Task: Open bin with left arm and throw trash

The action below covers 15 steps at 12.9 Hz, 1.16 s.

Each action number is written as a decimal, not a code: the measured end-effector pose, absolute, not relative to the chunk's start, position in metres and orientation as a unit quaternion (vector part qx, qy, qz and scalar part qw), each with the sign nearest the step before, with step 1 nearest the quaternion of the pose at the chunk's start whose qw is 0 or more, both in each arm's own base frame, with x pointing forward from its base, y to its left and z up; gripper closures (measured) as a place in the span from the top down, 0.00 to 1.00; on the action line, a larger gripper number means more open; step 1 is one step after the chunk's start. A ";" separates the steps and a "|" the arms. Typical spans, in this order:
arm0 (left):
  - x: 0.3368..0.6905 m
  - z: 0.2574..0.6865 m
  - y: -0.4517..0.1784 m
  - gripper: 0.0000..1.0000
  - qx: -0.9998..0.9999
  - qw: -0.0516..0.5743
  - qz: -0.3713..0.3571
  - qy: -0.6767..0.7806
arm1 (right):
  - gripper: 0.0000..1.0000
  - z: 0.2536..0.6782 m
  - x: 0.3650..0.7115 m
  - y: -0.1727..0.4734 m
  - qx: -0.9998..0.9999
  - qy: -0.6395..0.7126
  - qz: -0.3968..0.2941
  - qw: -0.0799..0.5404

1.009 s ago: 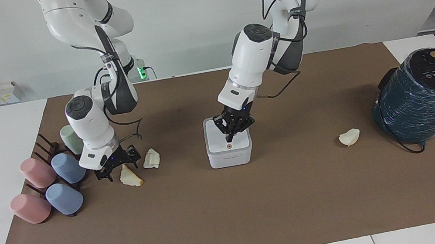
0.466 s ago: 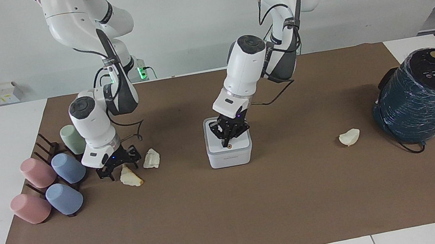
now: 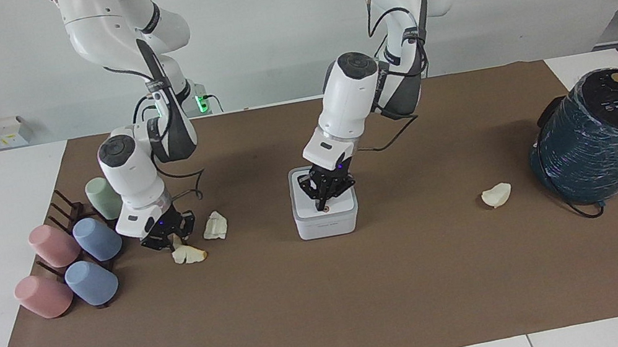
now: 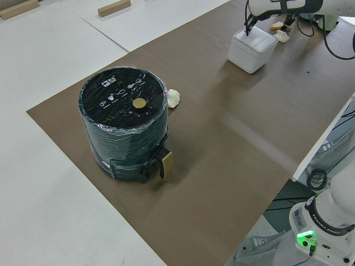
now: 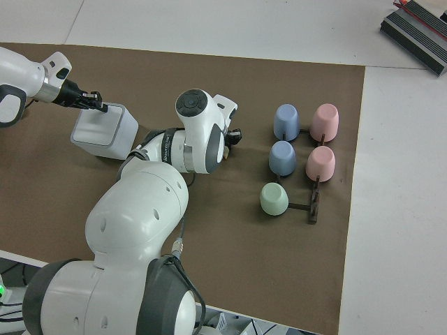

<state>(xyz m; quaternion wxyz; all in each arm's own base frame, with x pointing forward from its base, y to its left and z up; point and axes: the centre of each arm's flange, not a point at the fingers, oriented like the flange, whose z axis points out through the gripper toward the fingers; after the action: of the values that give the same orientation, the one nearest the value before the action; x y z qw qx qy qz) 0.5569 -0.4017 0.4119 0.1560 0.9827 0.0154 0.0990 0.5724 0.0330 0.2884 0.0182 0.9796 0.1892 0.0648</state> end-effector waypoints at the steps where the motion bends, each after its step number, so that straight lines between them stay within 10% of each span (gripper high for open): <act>1: 0.557 0.411 -0.402 0.01 0.983 0.156 0.099 0.016 | 0.28 0.289 0.573 0.033 0.980 0.187 0.065 0.018; 9: 0.561 0.420 -0.401 0.01 0.984 0.151 0.090 0.016 | 0.15 0.367 0.593 0.040 0.985 0.166 0.053 0.003; 15: 0.590 0.509 -0.346 0.01 0.995 0.096 0.025 0.033 | 0.15 0.454 0.594 0.044 0.994 0.095 0.048 -0.035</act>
<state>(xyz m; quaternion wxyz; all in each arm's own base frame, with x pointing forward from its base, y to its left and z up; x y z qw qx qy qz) 0.5895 -0.3456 0.5087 0.0955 0.9946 0.0333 0.0247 0.5942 0.0440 0.4541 -0.0349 0.9937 0.0951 0.0476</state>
